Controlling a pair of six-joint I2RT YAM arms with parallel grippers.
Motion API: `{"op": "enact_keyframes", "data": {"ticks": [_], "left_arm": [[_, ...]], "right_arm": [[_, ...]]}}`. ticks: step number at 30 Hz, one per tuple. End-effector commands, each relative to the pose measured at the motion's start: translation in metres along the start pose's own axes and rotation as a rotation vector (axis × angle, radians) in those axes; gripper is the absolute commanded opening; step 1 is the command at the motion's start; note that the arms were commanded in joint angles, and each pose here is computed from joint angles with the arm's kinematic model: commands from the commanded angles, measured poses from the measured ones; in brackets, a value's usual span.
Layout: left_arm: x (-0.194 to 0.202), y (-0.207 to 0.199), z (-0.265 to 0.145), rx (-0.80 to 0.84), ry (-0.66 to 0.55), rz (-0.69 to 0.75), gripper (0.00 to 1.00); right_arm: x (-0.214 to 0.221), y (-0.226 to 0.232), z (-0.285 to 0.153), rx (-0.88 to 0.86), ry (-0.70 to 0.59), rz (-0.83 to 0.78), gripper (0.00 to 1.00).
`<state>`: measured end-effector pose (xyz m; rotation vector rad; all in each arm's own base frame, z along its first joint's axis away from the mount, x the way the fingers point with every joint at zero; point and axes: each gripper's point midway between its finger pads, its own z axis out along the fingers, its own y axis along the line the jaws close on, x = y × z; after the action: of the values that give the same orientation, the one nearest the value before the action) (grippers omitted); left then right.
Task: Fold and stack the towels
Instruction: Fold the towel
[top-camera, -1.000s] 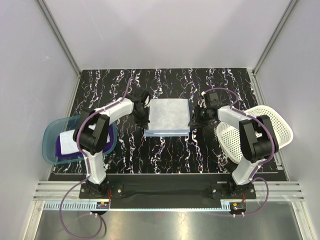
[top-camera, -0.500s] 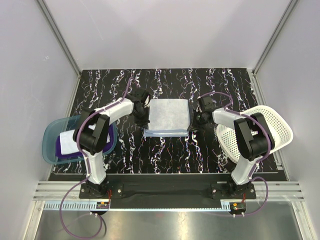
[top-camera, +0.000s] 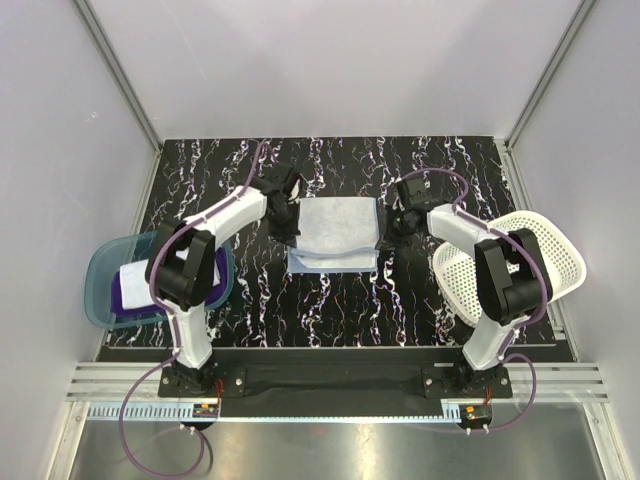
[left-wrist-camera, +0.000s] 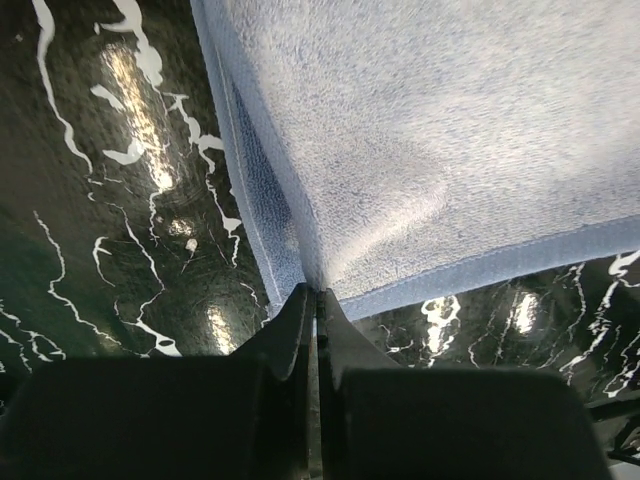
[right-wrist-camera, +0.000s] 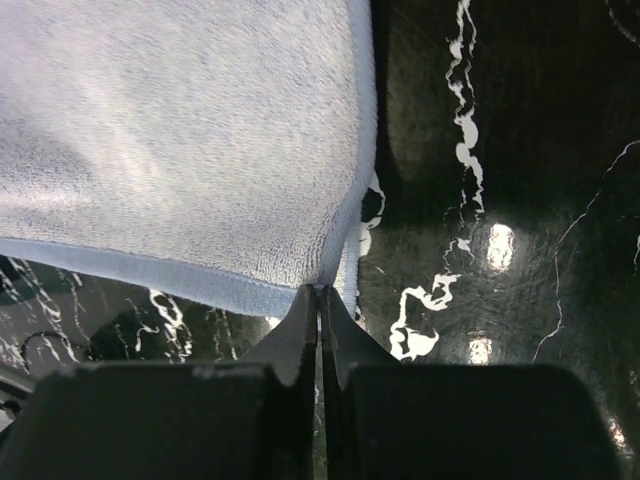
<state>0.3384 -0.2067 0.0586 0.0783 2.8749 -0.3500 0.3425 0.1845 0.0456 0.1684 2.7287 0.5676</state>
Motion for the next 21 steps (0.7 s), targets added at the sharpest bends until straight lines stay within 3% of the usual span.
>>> {"op": "enact_keyframes", "data": {"ticks": [1,7,14,21], "left_arm": [[-0.018,-0.008,-0.036,0.003,-0.078,0.033,0.00],[0.005,0.000,-0.036,0.003,-0.059,0.037,0.00],[0.036,0.015,-0.008,-0.013,0.009,0.042,0.00],[0.040,0.019,-0.002,-0.023,0.024,0.050,0.00]], "right_arm": [[-0.018,0.022,-0.029,-0.042,-0.057,-0.048,0.00],[0.005,0.048,-0.034,-0.171,-0.041,-0.029,0.00],[0.047,0.015,0.007,-0.109,0.030,0.003,0.00],[0.040,0.006,-0.001,-0.059,-0.027,-0.034,0.00]]}}
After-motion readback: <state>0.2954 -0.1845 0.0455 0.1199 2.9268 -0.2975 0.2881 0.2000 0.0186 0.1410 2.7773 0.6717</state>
